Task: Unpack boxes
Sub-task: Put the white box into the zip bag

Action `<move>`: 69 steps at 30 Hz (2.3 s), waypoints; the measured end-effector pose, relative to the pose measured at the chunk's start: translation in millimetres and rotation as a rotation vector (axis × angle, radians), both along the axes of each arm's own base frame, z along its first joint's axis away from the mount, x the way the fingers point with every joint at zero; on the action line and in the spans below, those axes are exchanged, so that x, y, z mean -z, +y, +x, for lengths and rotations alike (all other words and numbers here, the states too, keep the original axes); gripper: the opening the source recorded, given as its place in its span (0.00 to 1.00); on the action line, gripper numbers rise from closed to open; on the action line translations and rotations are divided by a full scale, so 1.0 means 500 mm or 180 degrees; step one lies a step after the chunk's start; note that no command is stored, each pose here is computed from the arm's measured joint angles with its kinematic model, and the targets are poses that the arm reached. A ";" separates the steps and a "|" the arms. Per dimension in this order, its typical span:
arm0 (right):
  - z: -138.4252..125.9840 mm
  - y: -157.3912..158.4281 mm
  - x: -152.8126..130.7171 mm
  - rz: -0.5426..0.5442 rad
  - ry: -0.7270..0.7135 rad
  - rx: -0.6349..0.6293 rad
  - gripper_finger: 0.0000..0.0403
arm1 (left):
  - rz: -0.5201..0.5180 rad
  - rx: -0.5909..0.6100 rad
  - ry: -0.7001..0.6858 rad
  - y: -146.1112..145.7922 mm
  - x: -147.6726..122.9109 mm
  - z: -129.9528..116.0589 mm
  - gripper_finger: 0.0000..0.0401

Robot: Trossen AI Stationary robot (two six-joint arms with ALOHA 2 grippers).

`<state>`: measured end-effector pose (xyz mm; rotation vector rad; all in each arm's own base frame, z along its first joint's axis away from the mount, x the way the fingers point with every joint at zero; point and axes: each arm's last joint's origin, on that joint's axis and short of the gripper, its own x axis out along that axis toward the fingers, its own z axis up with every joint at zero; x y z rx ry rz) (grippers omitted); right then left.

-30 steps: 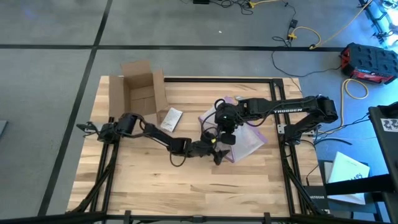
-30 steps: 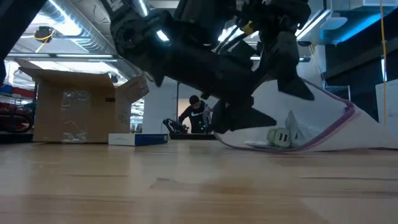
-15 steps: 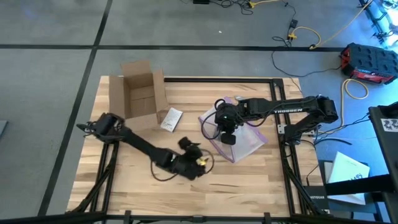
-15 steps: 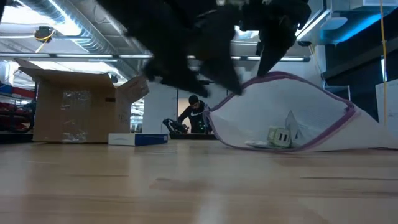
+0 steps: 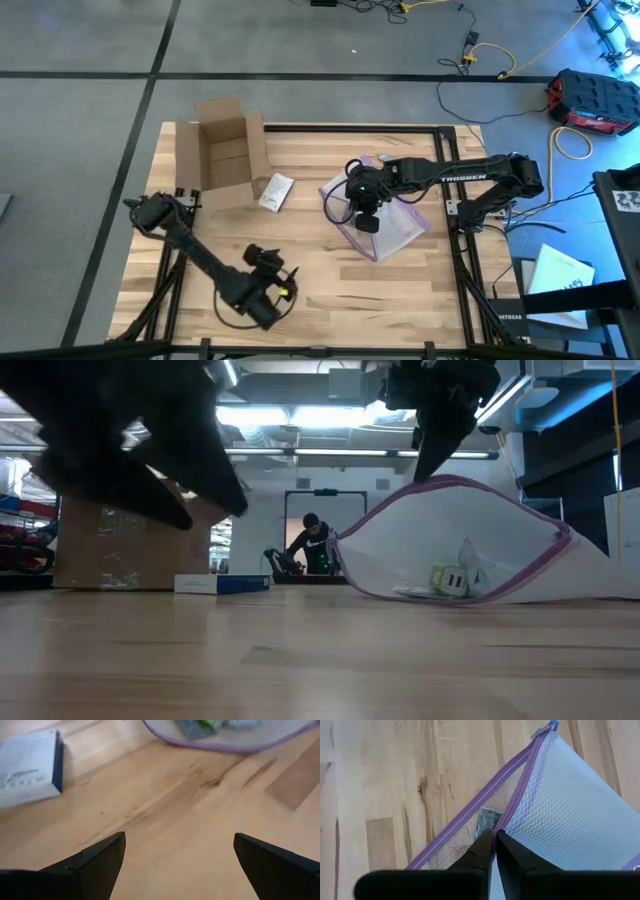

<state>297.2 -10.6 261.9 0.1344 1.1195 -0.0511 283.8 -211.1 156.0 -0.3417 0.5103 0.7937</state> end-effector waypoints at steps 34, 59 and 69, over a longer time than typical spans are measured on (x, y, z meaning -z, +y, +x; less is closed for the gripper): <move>0.000 0.000 0.000 0.0000 0.0001 0.0000 0.02 | -0.1376 0.0548 -0.1172 -0.028 0.023 -0.097 0.88; 0.000 0.000 0.000 -0.0002 -0.0002 0.0000 0.02 | -0.0101 0.0739 0.1198 0.441 -0.005 -0.005 0.73; 0.000 0.000 0.000 -0.0002 -0.0002 0.0001 0.02 | -0.0232 0.0373 0.1083 0.525 -0.008 -0.008 0.62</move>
